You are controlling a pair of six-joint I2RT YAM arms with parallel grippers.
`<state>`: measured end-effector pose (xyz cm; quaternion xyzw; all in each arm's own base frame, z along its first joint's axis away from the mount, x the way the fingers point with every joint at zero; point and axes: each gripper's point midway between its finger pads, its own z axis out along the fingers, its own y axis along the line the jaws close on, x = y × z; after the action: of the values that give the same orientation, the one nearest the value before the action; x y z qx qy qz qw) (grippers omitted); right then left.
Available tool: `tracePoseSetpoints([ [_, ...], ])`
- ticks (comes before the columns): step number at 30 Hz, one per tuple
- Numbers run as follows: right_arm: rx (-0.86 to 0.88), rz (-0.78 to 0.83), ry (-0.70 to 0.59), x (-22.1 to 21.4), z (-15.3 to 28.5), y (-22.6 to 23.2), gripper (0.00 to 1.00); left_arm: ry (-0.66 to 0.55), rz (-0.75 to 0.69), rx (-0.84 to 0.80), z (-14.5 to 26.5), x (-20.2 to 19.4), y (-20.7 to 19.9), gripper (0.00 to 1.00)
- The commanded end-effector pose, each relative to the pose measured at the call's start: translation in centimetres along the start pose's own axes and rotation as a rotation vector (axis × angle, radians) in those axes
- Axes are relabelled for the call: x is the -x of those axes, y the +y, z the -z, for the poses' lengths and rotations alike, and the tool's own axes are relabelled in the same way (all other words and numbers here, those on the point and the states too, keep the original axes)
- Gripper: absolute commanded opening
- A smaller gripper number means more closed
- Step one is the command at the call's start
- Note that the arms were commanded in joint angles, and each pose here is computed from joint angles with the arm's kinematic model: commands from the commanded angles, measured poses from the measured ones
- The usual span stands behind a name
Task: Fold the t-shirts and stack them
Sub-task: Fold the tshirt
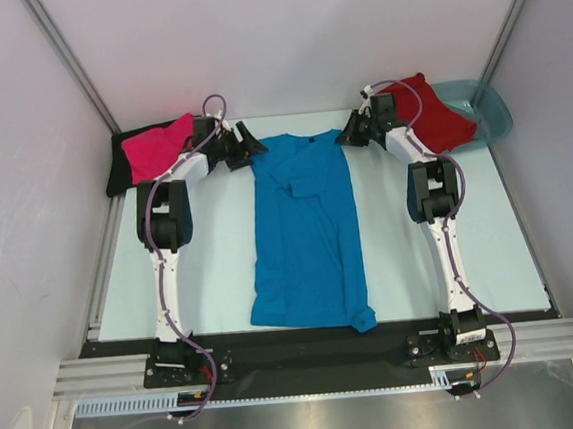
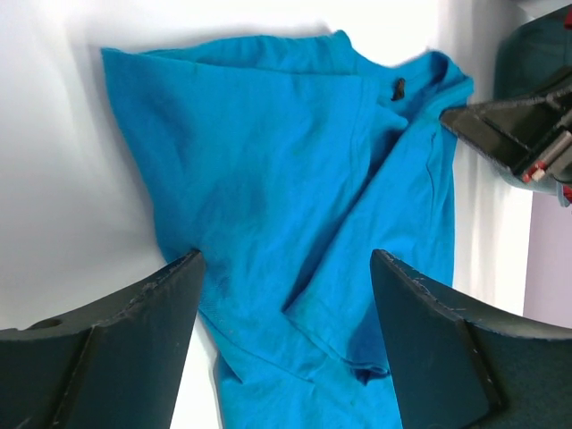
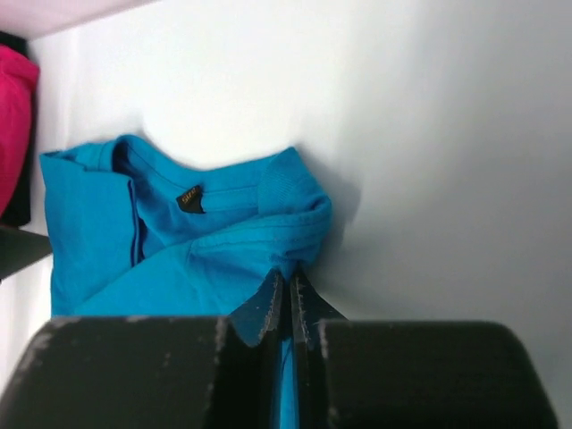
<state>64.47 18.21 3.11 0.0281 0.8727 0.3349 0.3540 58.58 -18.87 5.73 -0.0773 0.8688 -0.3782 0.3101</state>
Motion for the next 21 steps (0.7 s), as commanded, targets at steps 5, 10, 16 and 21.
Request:
tracePoseSetpoints([
  [5, 0.094, 0.034, -0.239, 7.8, 0.2, 0.0, 0.04, -0.021, -0.044, -0.056, 0.3, 1.5, -1.6, 0.80],
  [10, 0.096, 0.032, -0.266, 8.6, 0.7, -1.1, 0.07, -0.014, -0.038, -0.032, -0.2, 1.3, -0.6, 0.86],
  [16, 0.090, 0.027, -0.235, 7.6, 0.5, -1.4, 0.08, -0.043, -0.026, 0.064, -1.4, 1.8, 1.8, 1.00],
  [21, 0.115, 0.022, -0.189, 5.9, 0.0, -0.8, 0.07, -0.063, -0.029, 0.083, -2.8, 3.2, 2.4, 1.00],
])
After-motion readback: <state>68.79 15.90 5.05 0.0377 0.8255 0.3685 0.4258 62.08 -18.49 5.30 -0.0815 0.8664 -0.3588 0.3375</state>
